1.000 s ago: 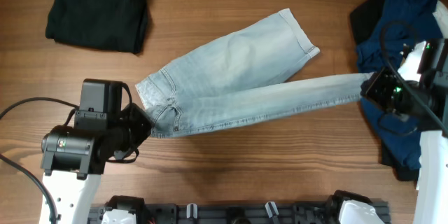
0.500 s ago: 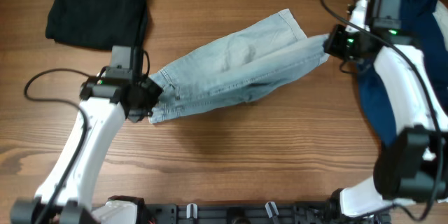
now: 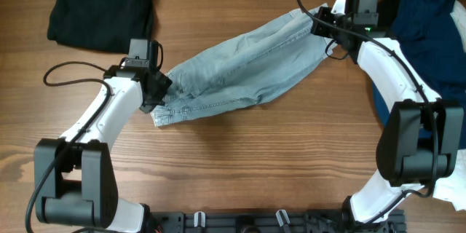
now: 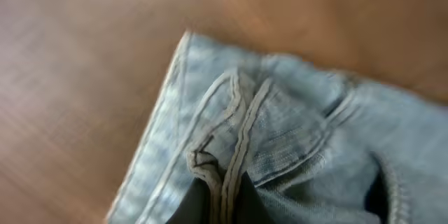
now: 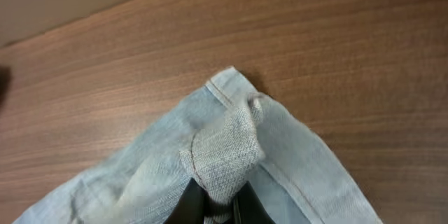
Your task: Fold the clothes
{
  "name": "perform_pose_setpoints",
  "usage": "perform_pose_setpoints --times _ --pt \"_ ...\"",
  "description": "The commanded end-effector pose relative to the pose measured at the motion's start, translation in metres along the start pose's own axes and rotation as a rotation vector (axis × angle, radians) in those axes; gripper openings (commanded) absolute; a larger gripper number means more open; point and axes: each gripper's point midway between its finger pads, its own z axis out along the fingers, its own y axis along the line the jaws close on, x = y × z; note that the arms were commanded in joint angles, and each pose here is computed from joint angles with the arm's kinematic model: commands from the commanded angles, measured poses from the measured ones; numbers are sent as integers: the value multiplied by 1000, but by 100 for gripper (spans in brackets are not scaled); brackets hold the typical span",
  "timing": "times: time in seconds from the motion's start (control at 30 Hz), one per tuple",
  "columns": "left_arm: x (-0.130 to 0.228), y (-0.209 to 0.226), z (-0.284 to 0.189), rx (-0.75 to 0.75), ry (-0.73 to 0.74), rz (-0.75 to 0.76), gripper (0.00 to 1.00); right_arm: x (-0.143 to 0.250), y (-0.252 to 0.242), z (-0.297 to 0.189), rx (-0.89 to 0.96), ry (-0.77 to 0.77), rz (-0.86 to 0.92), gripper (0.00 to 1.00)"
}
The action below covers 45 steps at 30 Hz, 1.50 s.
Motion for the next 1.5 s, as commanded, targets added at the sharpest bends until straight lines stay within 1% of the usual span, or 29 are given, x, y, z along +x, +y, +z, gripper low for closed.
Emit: perform_pose_setpoints --times 0.0,0.07,0.17,0.27,0.33,0.37,0.4,0.5,0.63,0.7,0.8,0.9,0.97,1.07,1.17,1.2,1.27,1.33,1.37,1.43,1.47 --pt "-11 14 -38 -35 -45 -12 4 -23 0 -30 33 -53 25 4" --pt "-6 15 -66 -9 -26 -10 4 -28 2 -59 39 -60 27 4" --pt "19 23 -104 56 50 1 4 -30 1 -114 58 -69 42 4" --pt "48 43 -128 38 117 35 4 -18 1 -150 75 -41 37 4" --pt "66 55 -136 7 159 55 4 -4 0 -158 88 10 24 4" --pt "79 60 -139 -12 200 64 4 10 -3 -159 102 64 30 4" --pt "101 61 -142 -21 270 104 4 29 -6 -160 109 146 21 4" --pt "140 64 -138 -48 367 159 4 54 -11 -165 129 248 3 4" --pt "187 95 -123 -204 406 137 4 74 -14 -172 139 335 -27 4" --pt "197 107 -114 -258 396 114 4 73 -17 -172 154 330 -39 4" --pt "194 115 -103 -293 336 45 4 63 -18 -169 162 291 -43 4" --pt "186 100 -92 -226 278 38 4 45 -19 -157 165 218 -34 4" --pt "179 90 -88 -188 233 16 4 36 -18 -140 146 194 -23 4" --pt "161 85 -83 -171 143 -25 4 35 -21 -114 132 203 -16 4" --pt "144 79 -80 -146 82 -66 4 38 -20 -85 99 224 -14 4" --pt "130 77 -78 -137 34 -96 4 39 -18 -70 82 224 -10 4" --pt "116 76 -76 -131 -12 -127 4 36 -14 -59 73 208 -8 4" --pt "102 75 -74 -122 -42 -170 7 31 -6 -49 54 180 -30 4" --pt "98 76 -73 -123 -45 -192 12 28 -1 -46 43 167 -42 4" --pt "92 78 -70 -134 -48 -213 17 26 11 -38 21 146 -67 4" --pt "89 76 -68 -132 -49 -202 24 25 16 -35 12 136 -77 5"
